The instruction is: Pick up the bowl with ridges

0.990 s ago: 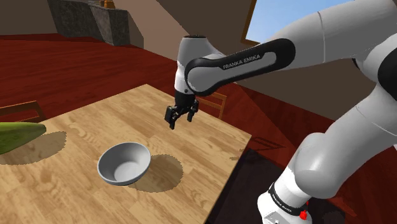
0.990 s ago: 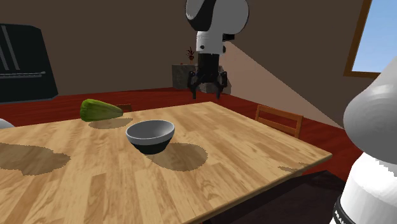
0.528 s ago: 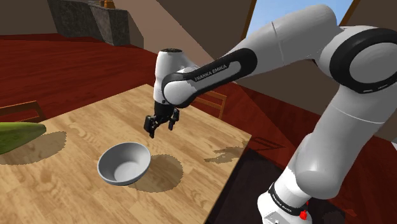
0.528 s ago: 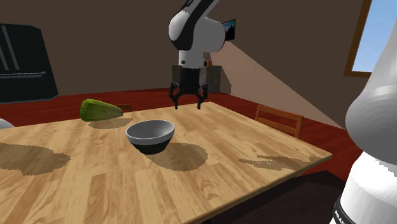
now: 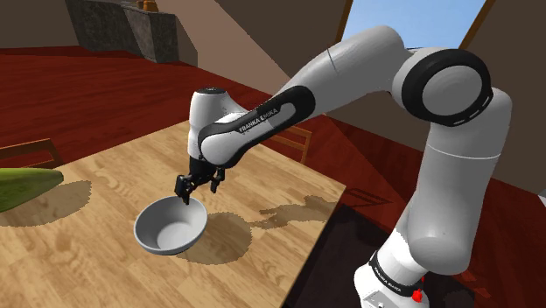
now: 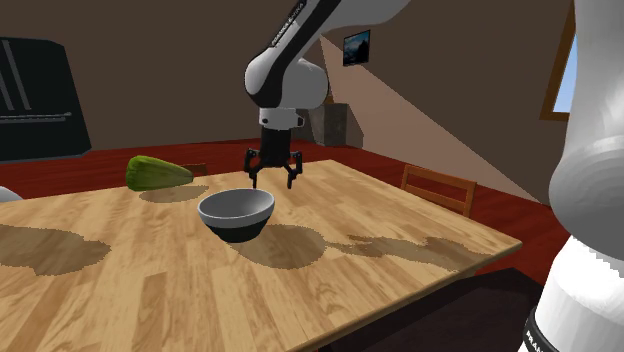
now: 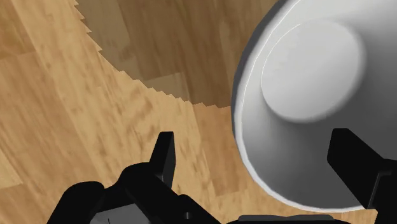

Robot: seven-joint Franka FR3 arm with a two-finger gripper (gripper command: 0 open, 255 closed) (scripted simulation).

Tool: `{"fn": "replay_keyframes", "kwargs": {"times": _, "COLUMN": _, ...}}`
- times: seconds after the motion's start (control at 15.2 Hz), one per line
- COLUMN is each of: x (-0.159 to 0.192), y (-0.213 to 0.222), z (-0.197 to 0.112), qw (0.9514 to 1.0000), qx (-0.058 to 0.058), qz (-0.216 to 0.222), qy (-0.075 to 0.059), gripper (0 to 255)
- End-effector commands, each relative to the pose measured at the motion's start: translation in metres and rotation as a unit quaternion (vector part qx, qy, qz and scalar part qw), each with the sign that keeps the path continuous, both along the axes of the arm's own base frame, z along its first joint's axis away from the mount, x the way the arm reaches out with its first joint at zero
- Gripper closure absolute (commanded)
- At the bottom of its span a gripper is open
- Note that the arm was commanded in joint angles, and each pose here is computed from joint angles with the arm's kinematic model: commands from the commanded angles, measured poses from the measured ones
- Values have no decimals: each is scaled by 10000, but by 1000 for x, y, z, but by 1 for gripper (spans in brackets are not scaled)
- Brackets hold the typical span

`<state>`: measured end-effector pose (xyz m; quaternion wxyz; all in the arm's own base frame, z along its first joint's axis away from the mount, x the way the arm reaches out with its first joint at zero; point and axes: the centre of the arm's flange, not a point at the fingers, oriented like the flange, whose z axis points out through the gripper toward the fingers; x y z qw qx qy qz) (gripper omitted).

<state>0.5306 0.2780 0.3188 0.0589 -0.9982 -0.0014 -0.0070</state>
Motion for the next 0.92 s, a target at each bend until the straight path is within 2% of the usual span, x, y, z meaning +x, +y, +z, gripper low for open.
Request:
{"fn": "replay_keyframes", "kwargs": {"times": 0.0, "x": 1, "y": 1, "z": -11, "qw": 10000, "qx": 5, "qz": 1, "qy": -2, "gripper": 0}}
{"fn": "replay_keyframes", "kwargs": {"times": 0.33, "x": 1, "y": 1, "z": -29, "qw": 10000, "qx": 5, "qz": 1, "qy": -2, "gripper": 0}}
{"fn": "replay_keyframes", "kwargs": {"times": 0.4, "x": 1, "y": 1, "z": -29, "qw": 10000, "qx": 5, "qz": 1, "qy": -1, "gripper": 255}}
{"fn": "replay_keyframes", "kwargs": {"times": 0.86, "x": 1, "y": 1, "z": -29, "qw": 10000, "qx": 5, "qz": 1, "qy": -2, "gripper": 255}}
